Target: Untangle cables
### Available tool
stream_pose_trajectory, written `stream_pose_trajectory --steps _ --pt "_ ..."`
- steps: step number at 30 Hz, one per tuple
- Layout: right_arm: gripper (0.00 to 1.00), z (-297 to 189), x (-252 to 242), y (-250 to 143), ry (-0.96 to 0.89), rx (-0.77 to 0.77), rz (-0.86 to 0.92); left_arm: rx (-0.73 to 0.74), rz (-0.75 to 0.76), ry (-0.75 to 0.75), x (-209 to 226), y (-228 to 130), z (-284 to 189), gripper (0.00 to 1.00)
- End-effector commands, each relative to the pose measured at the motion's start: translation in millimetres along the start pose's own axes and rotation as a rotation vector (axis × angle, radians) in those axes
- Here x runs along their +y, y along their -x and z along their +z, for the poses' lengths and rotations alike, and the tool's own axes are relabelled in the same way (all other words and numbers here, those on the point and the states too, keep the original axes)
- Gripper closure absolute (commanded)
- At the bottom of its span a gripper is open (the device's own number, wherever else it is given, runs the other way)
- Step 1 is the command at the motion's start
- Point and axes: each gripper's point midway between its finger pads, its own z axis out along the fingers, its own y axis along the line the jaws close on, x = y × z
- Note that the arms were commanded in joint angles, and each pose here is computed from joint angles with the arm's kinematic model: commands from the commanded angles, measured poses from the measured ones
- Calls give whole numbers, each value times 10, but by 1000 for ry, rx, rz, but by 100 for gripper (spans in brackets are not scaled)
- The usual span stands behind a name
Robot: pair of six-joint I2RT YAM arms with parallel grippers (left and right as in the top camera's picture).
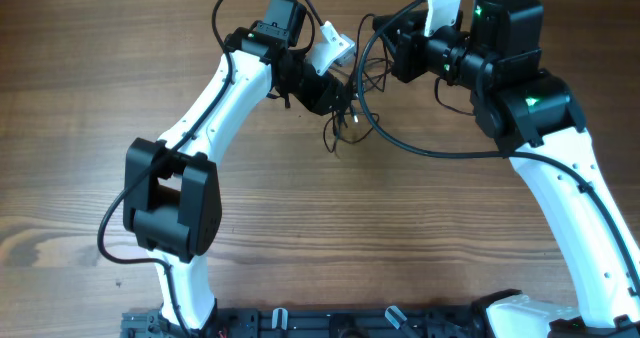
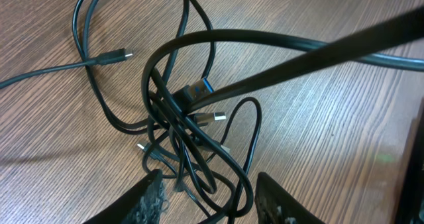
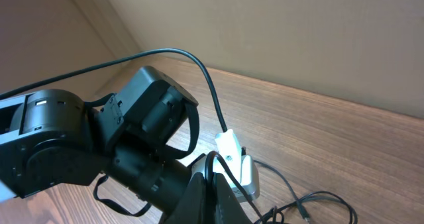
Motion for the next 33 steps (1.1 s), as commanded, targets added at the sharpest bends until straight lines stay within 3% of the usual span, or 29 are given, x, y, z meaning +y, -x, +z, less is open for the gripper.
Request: stream_pose_trajectory --steps 1,10,15,16,22,26,33 --pt "96 -151 132 224 32 -60 -10 6 12 -36 -38 -47 69 57" --pt "96 -153 134 236 33 -65 -12 19 28 -51 -138 -53 135 58" --pt "96 -153 133 230 33 -63 -12 27 44 -62 -222 -44 181 86" --pt "95 -153 133 230 33 -63 -12 28 46 -63 -235 -43 188 87" --pt "96 -153 133 230 32 -63 -12 12 63 -145 -395 -28 183 85" --pt "96 -153 133 229 32 -62 -11 12 80 -158 -418 -38 179 96" --pt "96 -147 77 171 3 -41 0 -18 54 -130 -220 -23 79 96"
